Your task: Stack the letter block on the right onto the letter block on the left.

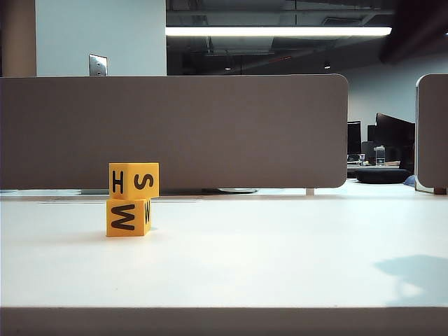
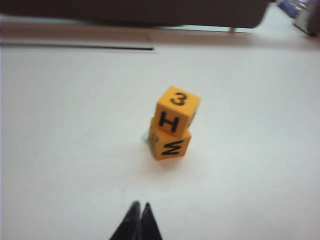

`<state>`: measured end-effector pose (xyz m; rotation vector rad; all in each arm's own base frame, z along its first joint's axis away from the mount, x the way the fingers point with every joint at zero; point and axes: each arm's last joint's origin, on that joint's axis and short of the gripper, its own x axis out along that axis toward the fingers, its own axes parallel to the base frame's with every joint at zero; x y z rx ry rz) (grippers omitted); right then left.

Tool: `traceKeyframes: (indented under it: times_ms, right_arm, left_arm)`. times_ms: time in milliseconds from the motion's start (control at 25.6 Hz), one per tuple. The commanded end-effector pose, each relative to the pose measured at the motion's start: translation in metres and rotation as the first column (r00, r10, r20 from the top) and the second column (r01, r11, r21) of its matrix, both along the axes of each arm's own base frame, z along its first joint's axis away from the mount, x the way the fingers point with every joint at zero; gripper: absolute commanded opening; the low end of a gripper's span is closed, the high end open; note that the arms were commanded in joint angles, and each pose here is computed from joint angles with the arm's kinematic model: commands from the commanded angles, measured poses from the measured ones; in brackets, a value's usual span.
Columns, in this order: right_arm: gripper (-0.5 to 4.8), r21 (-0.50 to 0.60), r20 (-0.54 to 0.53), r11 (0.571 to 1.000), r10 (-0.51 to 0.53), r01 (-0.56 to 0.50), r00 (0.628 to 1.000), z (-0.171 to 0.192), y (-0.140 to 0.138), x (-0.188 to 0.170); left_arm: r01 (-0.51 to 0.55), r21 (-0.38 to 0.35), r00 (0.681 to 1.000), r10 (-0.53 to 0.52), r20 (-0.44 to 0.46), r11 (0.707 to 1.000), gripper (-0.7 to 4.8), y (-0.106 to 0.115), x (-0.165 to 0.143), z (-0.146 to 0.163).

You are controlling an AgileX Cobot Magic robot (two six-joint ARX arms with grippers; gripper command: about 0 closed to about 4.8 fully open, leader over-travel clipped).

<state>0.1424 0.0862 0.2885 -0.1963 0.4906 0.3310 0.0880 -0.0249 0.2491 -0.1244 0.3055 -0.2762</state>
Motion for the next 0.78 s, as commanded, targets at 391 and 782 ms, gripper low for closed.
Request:
traceKeyframes:
  times_ms: [391,782]
  right_arm:
    - [0.53,0.066,0.108,0.997,-0.049,0.042,0.993,-0.057,-0.013,-0.017]
    - [-0.01,0.134,0.198,0.991,-0.056,0.03,0.979,-0.101,-0.028,-0.041]
  left_arm:
    - [0.004,0.069,1.0,-0.002,-0.026,0.998,-0.05,-0.003,0.014,-0.055]
    - [0.097,0.122,0.984,-0.114,0.14,0.988,-0.05,-0.007,0.019,-0.078]
